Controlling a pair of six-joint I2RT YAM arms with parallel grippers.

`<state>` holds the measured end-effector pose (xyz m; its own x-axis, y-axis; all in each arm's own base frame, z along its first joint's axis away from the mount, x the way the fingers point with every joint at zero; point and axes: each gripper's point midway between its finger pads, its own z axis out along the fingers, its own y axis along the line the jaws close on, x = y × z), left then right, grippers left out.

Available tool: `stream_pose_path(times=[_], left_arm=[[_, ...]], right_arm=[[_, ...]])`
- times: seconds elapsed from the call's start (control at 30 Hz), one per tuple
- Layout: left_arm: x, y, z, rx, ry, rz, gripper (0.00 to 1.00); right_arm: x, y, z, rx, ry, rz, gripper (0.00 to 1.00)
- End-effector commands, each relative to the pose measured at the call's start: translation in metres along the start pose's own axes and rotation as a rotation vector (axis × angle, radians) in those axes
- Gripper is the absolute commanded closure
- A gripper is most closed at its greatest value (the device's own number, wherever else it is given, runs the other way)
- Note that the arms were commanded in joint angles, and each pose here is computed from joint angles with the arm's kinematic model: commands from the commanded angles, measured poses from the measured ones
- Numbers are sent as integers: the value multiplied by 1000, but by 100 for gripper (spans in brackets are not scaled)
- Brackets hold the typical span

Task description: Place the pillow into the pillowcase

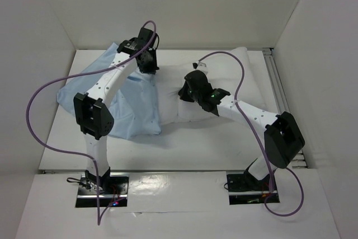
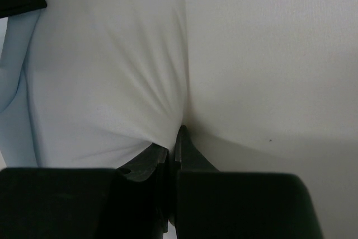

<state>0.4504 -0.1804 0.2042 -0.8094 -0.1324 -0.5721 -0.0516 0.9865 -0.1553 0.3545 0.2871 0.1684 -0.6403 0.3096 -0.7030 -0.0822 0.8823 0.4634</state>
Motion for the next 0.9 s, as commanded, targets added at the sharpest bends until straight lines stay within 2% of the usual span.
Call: stream_pose_path(times=[0.0,0.13,0.17,0.3,0.4,0.53,0.73,0.77,0.83,0.87], left_arm=[[-16,-18,-16,73,-41,23,100],[-20,-34,-30,149,-55,52,100],[-23,-47,-39,186,-76,64,100],[8,-127,-64,463,0,130,100],[14,-157,-85,592,32,118,100],[-7,-176,-108,693,-35,92,100],[-18,-158,-47,571,-33,65,100],[-17,-156,-49,568,-31,74,95],[-20,-153,-55,562,-51,102,74],[-22,-150,-61,555,-69,126,48]], right_arm=[[3,3,-8,-9,-2,9,100],[-1,6,-11,-16,-10,21,100],[-1,6,-11,-16,-10,21,100],[-12,4,-12,4,-59,49,100],[-26,13,-9,-2,-97,58,100],[-32,22,-12,-17,-113,84,100],[-50,9,-36,12,-220,233,100],[-53,8,-38,11,-239,257,100],[-56,0,-37,43,-271,259,100],[-61,4,-39,34,-279,254,100]])
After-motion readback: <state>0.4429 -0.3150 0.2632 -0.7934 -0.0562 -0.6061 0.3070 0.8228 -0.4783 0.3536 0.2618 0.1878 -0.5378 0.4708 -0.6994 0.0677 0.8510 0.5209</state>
